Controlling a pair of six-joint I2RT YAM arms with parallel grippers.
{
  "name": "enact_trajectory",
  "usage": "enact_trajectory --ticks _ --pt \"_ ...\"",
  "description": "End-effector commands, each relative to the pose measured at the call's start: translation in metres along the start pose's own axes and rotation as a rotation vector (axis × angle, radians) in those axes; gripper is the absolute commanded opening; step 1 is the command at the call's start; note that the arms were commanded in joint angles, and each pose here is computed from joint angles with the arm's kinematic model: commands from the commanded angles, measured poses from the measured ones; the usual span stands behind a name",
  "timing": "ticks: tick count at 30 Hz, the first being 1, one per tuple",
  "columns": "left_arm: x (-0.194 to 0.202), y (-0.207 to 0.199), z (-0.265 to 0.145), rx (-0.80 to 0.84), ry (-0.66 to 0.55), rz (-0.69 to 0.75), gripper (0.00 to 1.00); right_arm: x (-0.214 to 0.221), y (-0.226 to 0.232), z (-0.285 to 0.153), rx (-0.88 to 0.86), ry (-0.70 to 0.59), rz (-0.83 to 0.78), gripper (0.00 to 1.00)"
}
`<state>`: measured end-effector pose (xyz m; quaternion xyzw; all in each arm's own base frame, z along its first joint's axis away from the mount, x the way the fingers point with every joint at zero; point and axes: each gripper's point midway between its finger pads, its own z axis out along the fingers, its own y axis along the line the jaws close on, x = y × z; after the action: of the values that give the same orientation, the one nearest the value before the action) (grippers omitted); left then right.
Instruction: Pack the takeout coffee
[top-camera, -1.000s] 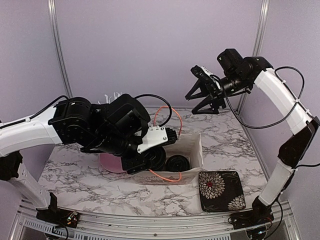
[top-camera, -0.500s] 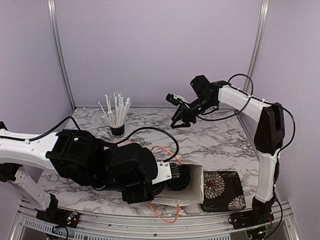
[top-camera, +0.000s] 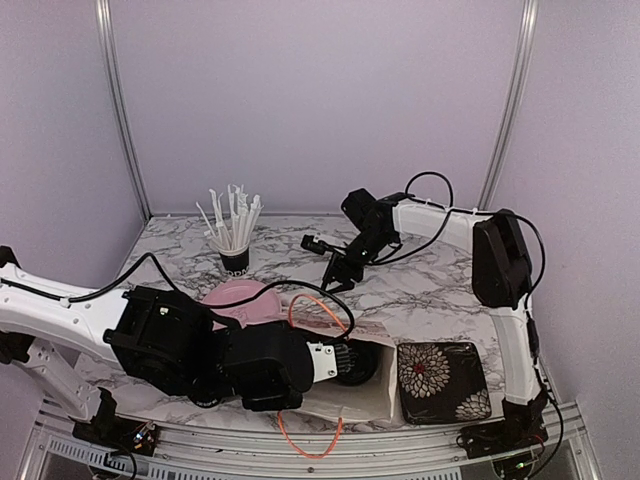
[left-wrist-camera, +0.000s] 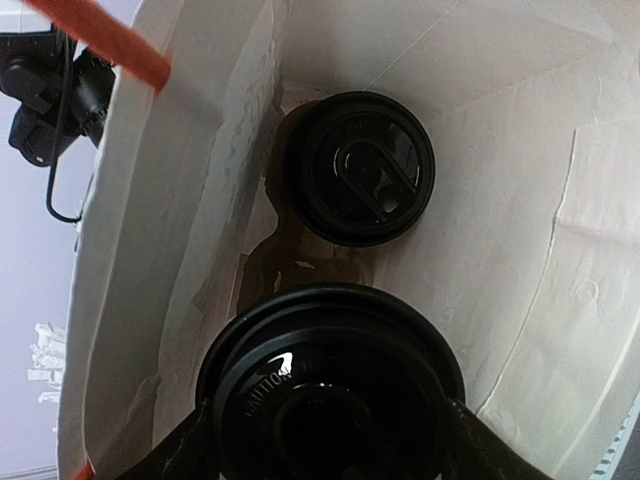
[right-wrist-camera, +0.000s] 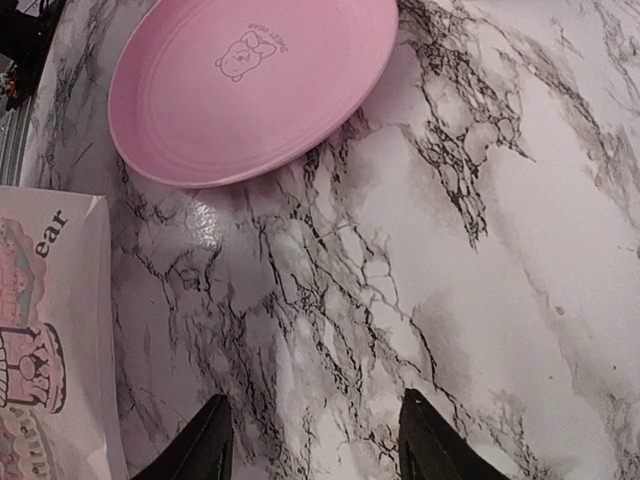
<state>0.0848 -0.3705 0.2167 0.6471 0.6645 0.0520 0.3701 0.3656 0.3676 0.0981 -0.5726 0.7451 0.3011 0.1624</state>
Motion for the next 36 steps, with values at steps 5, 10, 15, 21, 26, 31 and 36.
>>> enact_trajectory --ticks 5,10,15,21,26,31,36 --pt "-0.007 0.01 -0.008 -0.061 -0.103 0.043 0.52 0.004 0.004 0.029 -0.046 0.044 0.023 0.54" --pt "0.0 0.003 0.003 -0.072 -0.108 0.094 0.53 0.014 0.02 0.051 -0.118 0.081 0.035 0.53" --pt "0.0 0.002 0.005 -0.078 -0.127 0.114 0.54 0.021 0.036 0.064 -0.177 0.108 0.033 0.52" --pt "0.003 -0.003 0.013 -0.075 -0.104 0.157 0.55 0.022 0.047 0.069 -0.229 0.102 0.036 0.51" --pt "0.005 -0.003 0.018 -0.093 -0.085 0.184 0.55 0.025 0.052 0.073 -0.249 0.115 0.039 0.49" --pt "0.006 -0.004 0.025 -0.097 -0.063 0.213 0.56 0.028 0.057 0.075 -0.265 0.12 0.044 0.49" --pt "0.008 -0.006 0.032 -0.085 -0.046 0.227 0.56 0.027 0.063 0.075 -0.287 0.116 0.039 0.47"
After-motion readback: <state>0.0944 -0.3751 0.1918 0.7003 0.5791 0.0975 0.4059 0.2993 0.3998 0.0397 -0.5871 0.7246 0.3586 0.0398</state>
